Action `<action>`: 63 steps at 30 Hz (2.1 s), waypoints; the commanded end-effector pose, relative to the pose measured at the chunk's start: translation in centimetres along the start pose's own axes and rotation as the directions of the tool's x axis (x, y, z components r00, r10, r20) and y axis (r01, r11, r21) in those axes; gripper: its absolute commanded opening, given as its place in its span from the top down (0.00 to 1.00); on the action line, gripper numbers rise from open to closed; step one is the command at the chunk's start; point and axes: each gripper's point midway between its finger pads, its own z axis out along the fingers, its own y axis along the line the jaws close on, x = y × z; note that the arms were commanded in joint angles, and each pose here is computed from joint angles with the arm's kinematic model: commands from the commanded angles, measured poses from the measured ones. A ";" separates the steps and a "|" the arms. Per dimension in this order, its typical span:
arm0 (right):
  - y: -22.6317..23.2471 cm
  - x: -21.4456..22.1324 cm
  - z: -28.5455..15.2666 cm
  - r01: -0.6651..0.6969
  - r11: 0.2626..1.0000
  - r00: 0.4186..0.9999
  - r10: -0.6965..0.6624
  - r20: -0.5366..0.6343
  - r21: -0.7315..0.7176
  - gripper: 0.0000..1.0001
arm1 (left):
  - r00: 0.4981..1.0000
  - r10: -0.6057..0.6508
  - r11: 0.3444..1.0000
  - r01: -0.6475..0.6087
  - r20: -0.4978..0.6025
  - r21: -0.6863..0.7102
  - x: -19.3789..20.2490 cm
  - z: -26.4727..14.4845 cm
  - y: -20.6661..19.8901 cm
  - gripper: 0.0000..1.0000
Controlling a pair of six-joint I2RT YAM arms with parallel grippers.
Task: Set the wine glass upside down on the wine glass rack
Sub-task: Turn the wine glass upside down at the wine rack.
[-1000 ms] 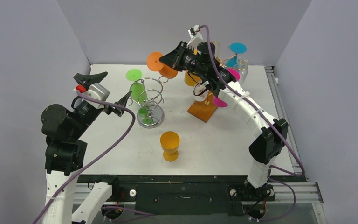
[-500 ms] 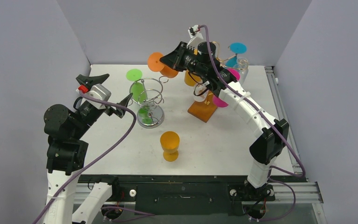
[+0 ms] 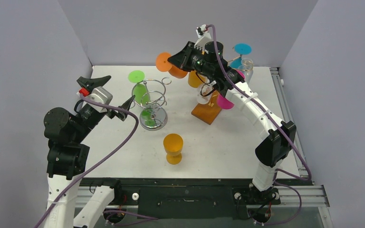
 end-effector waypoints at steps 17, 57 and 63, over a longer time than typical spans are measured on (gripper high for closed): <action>-2.6 1.7 1.6 -0.007 0.998 1.000 0.006 0.025 0.065 1.00 | 1.000 0.017 1.000 -0.018 0.017 0.022 -0.2 -0.7 -0.8 0.01; -4.4 7.0 3.7 -0.125 0.986 0.992 0.126 0.005 0.114 1.00 | 0.998 0.052 0.998 -0.053 0.029 0.030 0.0 -1.5 -1.3 0.00; -4.2 7.0 3.4 -0.126 0.986 0.992 0.126 0.005 0.113 0.88 | 0.998 0.055 0.998 -0.056 0.028 0.031 0.0 -1.5 -1.3 0.00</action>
